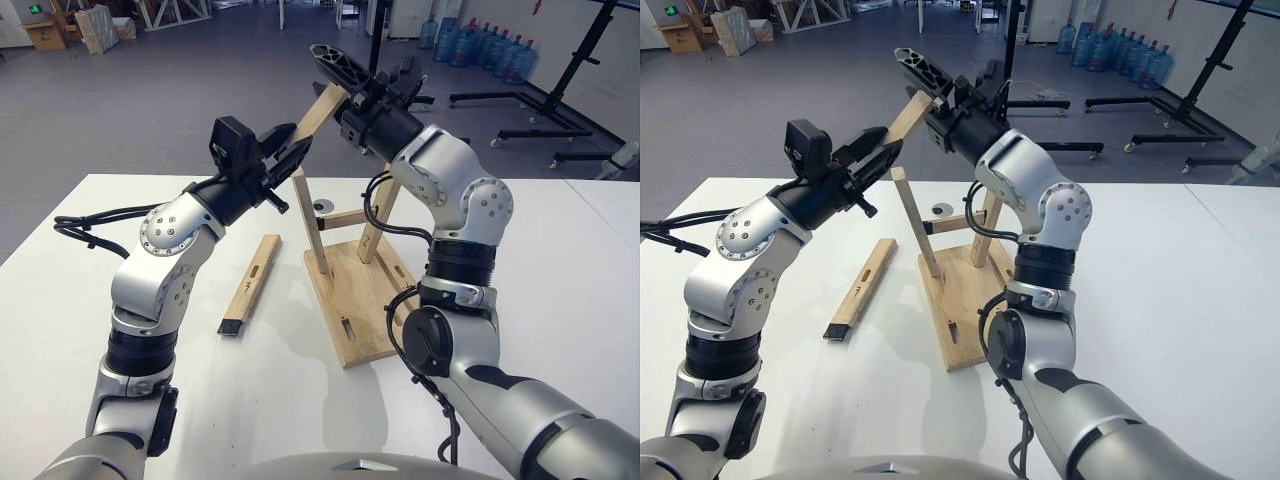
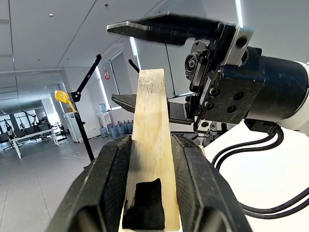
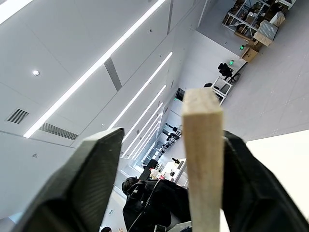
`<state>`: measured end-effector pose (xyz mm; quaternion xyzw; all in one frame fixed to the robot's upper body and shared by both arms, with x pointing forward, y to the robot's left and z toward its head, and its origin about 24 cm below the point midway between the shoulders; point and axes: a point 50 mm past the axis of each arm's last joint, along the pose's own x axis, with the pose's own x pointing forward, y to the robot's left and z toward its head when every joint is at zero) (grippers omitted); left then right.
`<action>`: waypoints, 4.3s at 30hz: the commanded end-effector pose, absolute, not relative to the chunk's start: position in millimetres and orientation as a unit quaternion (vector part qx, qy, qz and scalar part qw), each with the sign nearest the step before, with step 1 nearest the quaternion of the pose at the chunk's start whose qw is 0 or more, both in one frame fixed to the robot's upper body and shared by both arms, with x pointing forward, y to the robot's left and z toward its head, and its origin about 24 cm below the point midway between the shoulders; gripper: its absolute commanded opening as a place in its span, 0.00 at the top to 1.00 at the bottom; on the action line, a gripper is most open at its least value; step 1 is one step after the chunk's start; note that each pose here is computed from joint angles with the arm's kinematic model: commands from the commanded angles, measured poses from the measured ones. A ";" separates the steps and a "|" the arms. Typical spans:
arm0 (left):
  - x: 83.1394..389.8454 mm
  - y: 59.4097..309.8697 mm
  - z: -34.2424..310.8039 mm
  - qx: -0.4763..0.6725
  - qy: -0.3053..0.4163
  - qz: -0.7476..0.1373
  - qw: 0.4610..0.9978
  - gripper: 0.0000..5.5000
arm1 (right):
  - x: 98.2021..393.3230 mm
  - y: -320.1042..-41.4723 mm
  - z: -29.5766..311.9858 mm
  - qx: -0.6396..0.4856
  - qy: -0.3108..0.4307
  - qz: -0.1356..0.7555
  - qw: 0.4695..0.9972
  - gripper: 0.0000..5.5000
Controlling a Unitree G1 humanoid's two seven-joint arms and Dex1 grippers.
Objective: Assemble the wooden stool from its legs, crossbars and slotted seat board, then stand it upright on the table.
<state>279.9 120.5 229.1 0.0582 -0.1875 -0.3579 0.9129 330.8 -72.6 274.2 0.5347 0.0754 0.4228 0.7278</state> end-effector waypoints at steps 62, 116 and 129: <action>295.6 222.9 214.2 -0.203 -0.071 -0.035 0.976 0.14 | 293.3 -230.2 75.5 0.237 0.082 0.099 0.963 0.93; 296.8 204.7 212.2 -0.183 -0.068 -0.064 0.979 0.14 | 305.9 -219.7 79.4 0.233 0.077 0.142 0.959 0.93; 296.6 202.6 212.6 -0.180 -0.069 -0.065 0.979 0.14 | 300.3 -213.0 62.0 0.166 0.101 0.143 0.970 0.93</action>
